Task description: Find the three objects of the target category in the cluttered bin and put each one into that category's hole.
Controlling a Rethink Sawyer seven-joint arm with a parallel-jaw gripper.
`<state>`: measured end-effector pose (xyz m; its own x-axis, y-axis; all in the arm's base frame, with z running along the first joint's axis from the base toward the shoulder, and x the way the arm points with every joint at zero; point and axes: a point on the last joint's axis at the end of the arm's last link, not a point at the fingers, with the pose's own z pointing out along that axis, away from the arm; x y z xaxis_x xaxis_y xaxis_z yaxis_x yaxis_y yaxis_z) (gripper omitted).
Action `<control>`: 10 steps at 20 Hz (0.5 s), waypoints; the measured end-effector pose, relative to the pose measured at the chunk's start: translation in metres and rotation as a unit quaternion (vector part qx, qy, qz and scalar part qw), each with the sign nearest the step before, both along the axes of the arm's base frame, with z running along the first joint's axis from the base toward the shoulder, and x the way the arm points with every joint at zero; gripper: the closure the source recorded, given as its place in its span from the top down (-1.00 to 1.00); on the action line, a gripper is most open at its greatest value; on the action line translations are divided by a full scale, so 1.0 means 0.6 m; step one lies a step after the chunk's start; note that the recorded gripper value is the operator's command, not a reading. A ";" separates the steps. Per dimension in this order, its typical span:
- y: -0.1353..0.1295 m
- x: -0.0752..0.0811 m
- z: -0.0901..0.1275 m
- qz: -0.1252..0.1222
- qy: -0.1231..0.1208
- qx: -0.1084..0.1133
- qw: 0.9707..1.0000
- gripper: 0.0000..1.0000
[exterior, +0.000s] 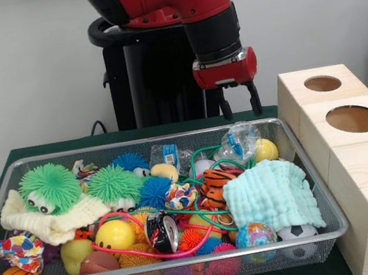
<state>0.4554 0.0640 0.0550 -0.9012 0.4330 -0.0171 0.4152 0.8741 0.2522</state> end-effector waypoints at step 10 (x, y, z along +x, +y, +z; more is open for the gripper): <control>0.010 -0.061 -0.050 0.024 0.021 -0.004 0.999 1.00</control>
